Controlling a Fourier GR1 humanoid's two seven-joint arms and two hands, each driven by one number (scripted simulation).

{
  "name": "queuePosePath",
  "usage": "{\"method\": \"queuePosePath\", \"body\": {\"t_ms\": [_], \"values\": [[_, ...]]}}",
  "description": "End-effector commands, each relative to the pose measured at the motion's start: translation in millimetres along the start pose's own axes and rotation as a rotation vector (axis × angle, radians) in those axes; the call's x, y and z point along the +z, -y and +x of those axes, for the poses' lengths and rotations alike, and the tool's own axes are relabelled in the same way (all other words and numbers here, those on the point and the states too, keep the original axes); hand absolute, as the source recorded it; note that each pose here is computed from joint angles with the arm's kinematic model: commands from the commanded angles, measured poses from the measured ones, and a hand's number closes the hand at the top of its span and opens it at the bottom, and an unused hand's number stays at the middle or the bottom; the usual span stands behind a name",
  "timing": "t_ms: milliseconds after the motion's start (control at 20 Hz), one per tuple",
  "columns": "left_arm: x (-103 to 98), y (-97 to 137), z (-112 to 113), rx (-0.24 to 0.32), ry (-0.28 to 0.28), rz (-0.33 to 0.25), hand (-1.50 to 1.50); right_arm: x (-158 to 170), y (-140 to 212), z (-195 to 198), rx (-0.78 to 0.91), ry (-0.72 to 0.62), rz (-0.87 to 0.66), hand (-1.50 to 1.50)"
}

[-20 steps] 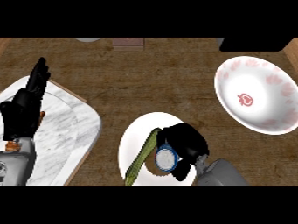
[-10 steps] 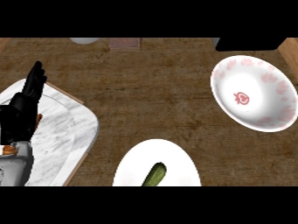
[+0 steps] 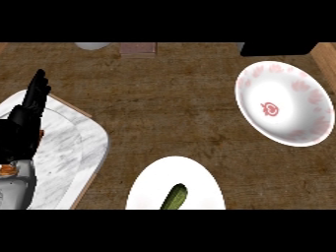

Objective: Pick the can from the plate and place it in the bowl

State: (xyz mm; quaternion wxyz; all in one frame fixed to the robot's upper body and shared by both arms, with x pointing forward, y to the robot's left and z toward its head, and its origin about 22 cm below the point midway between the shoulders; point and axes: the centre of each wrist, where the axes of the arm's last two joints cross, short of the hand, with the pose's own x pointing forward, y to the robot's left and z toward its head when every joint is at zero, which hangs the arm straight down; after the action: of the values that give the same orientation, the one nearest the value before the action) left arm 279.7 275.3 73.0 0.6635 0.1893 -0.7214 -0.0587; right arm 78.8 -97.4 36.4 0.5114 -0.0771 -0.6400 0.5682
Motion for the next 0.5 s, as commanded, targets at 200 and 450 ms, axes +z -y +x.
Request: {"method": "queuePosePath", "body": {"t_ms": [200,450], "values": [[-4.9,-1.3,-2.3,0.008,-0.005,0.016,0.0,25.7,66.4,14.3,-0.109,0.02,-0.413,1.5],[0.7,1.7,1.0,0.021,0.015,-0.019,0.0,15.7,81.2,-12.3,-0.146,-0.034,-0.534,1.5]]}}
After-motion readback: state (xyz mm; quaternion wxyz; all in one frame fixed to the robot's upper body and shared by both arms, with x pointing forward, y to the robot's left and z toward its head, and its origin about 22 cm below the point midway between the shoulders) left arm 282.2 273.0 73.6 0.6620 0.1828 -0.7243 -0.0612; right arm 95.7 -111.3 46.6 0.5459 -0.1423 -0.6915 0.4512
